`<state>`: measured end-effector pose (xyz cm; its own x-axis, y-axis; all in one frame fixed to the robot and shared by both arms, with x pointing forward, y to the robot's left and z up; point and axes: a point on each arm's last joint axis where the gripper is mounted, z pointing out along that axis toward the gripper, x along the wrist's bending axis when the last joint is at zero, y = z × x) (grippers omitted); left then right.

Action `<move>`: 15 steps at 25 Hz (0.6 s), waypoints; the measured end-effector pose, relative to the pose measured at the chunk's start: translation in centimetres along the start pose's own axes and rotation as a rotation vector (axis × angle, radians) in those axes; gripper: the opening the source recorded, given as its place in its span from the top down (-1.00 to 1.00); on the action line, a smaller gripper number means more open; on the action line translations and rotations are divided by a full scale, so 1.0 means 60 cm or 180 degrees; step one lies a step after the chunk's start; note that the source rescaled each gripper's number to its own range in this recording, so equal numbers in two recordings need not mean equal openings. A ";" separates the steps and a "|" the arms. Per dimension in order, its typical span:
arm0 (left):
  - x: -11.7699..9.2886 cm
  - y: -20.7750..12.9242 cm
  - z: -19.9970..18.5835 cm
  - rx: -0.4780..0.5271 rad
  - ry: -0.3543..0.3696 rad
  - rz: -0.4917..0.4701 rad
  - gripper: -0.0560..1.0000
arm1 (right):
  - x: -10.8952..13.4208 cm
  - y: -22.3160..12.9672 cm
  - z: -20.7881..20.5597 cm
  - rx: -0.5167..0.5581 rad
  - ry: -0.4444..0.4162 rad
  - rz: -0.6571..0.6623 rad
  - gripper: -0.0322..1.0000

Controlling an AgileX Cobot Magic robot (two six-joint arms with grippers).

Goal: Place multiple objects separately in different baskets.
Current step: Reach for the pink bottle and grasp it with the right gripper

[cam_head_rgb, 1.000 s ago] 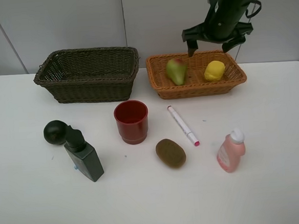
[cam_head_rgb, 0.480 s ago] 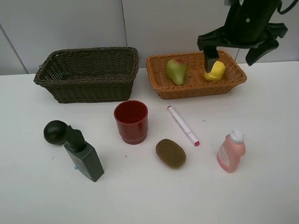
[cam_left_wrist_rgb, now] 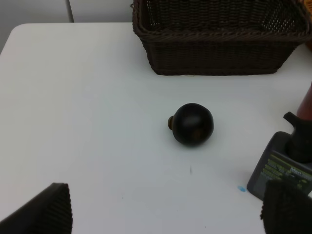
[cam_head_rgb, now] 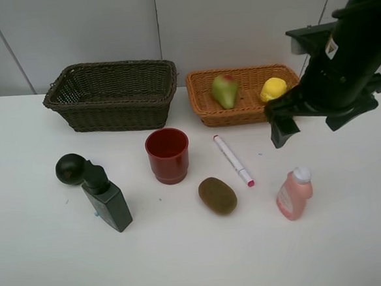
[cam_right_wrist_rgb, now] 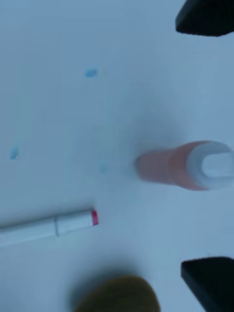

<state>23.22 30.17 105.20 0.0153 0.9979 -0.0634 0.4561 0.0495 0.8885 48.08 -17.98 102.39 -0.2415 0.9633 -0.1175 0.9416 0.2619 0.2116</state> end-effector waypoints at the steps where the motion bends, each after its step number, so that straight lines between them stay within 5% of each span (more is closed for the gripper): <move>1: 0.000 0.000 0.000 0.0000 0.0000 0.0000 -1.00 | 0.003 -0.008 0.009 0.0045 0.0032 0.0002 -0.99; 15: 0.000 0.000 0.000 0.0000 0.0000 0.0000 -1.00 | 0.011 -0.060 0.087 -0.0055 0.0222 -0.0034 -0.98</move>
<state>23.22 30.17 105.20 0.0153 0.9979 -0.0634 0.4561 0.0495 0.8885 45.74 -18.57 96.50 -0.2679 0.9620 -0.0519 0.9348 0.2726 0.2274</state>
